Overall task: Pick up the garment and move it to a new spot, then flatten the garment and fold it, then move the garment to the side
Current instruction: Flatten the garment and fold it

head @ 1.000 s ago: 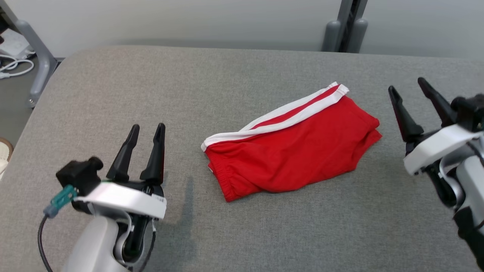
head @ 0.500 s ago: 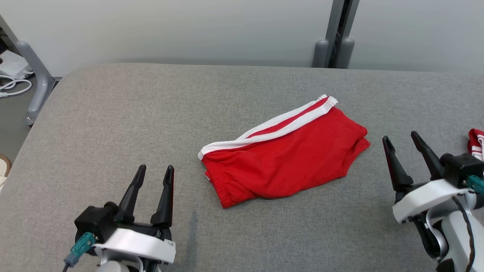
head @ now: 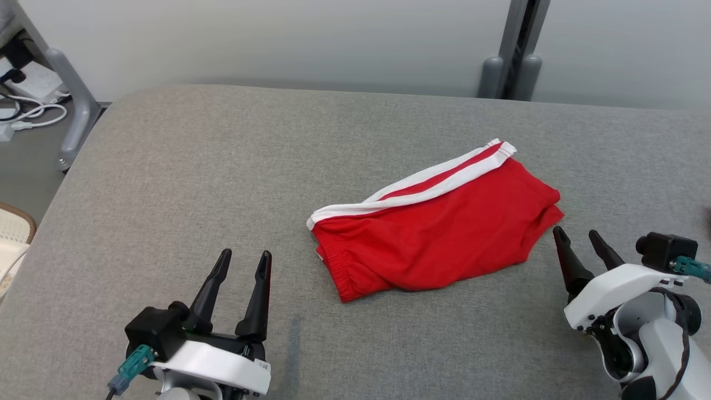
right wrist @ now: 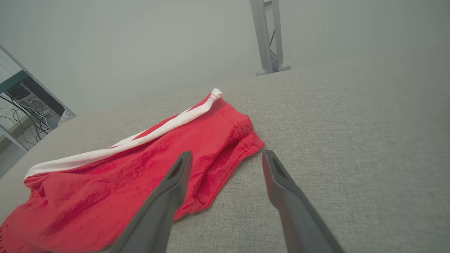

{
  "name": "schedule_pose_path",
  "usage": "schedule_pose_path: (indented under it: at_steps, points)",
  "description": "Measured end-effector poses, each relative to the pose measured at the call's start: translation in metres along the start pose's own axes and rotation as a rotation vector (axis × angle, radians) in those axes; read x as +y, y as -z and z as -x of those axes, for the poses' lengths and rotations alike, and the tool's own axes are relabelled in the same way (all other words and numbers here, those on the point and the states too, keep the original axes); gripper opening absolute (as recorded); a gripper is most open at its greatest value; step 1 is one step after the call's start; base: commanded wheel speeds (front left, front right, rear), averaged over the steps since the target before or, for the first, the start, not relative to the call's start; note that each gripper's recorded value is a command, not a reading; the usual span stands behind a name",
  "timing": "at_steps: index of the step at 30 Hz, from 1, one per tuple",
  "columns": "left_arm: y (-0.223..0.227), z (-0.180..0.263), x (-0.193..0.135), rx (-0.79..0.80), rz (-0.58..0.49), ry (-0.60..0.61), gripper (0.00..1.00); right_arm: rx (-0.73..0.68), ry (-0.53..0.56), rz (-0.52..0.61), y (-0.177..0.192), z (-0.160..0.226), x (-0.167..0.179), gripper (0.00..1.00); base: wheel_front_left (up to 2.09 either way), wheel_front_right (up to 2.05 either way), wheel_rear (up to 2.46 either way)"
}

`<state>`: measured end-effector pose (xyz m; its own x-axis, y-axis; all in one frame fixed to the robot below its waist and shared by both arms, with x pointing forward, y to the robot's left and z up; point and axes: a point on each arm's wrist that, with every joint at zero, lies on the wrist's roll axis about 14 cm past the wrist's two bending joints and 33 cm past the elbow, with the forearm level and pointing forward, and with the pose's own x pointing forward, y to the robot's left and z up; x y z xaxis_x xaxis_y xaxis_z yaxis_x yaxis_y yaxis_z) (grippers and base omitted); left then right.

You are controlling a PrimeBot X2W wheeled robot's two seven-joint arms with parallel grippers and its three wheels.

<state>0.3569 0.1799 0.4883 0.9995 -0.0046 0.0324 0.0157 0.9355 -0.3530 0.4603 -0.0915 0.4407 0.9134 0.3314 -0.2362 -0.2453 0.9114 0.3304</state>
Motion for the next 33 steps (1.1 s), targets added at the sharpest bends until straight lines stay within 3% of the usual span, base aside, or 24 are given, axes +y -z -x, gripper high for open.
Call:
schedule_pose_path:
  at_steps: [10, 20, 29, 30, 33]
  points:
    - [-0.001, 0.013, 0.021, 0.005, -0.015, -0.072, 1.00, 0.169, 0.058, -0.272, 0.033, -0.030, -0.001, 1.00, 0.00, 0.00, 0.00]
    - [-0.003, 0.028, 0.050, 0.006, -0.021, -0.176, 1.00, 0.257, 0.066, -0.343, 0.050, -0.058, 0.008, 1.00, 0.00, 0.00, 0.00]
    - [0.010, 0.021, 0.027, 0.047, -0.014, -0.111, 1.00, 0.272, 0.093, -0.353, 0.051, -0.078, 0.003, 1.00, 0.00, 0.00, 0.00]
    - [0.012, 0.021, 0.026, 0.051, -0.015, -0.108, 1.00, 0.274, 0.093, -0.350, 0.051, -0.080, 0.003, 0.96, 0.00, 0.00, 0.00]
    - [0.012, 0.021, 0.026, 0.052, -0.012, -0.114, 1.00, 0.277, 0.084, -0.343, 0.050, -0.083, 0.006, 0.00, 0.00, 0.00, 0.00]
